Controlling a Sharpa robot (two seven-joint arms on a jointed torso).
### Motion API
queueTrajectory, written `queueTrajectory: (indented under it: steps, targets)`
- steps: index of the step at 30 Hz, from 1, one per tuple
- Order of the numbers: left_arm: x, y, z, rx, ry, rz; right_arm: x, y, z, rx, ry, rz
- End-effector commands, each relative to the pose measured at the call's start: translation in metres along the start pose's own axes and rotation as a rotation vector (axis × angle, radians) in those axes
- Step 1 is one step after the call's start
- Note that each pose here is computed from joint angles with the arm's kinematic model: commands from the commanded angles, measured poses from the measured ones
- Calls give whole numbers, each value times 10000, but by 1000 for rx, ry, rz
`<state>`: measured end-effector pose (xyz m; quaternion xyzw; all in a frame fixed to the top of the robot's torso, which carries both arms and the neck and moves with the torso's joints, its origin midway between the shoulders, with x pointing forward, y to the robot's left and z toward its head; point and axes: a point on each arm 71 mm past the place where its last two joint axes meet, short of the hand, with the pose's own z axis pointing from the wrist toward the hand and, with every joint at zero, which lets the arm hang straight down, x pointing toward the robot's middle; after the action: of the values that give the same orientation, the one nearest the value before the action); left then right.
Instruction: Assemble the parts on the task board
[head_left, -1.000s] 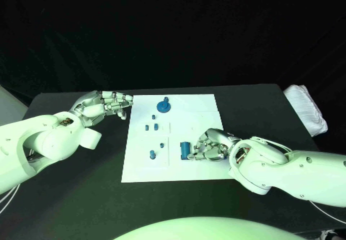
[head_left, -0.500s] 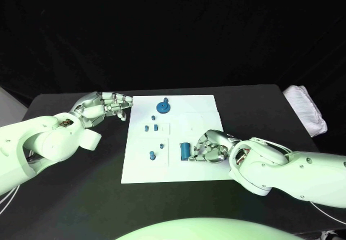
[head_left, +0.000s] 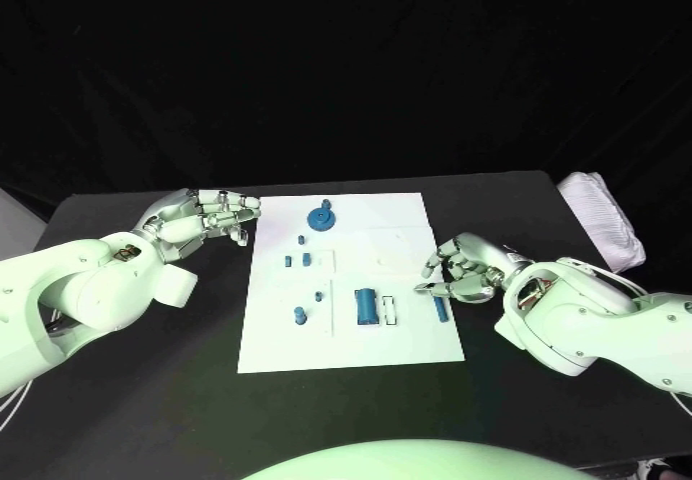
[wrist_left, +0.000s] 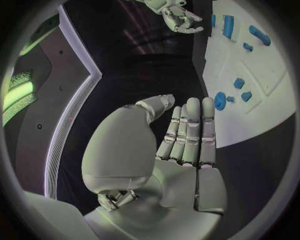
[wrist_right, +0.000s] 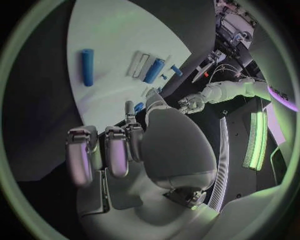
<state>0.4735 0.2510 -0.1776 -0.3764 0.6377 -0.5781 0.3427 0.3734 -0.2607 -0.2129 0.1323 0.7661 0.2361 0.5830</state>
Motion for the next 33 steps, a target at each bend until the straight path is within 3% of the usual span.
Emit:
queueTrajectory:
  steps: [1, 9, 17, 33]
  targets:
    - [38, -25, 3, 30, 24, -4, -72, -108, -27, -4, -14, -44]
    - [52, -27, 2, 32, 29, -6, -53, -299, -99, 43, -6, -164]
    - [54, -19, 4, 30, 30, -7, 39, -358, -138, 76, 19, -208]
    - [53, -9, -4, 23, 31, -8, 302, -361, -53, 90, 69, -225]
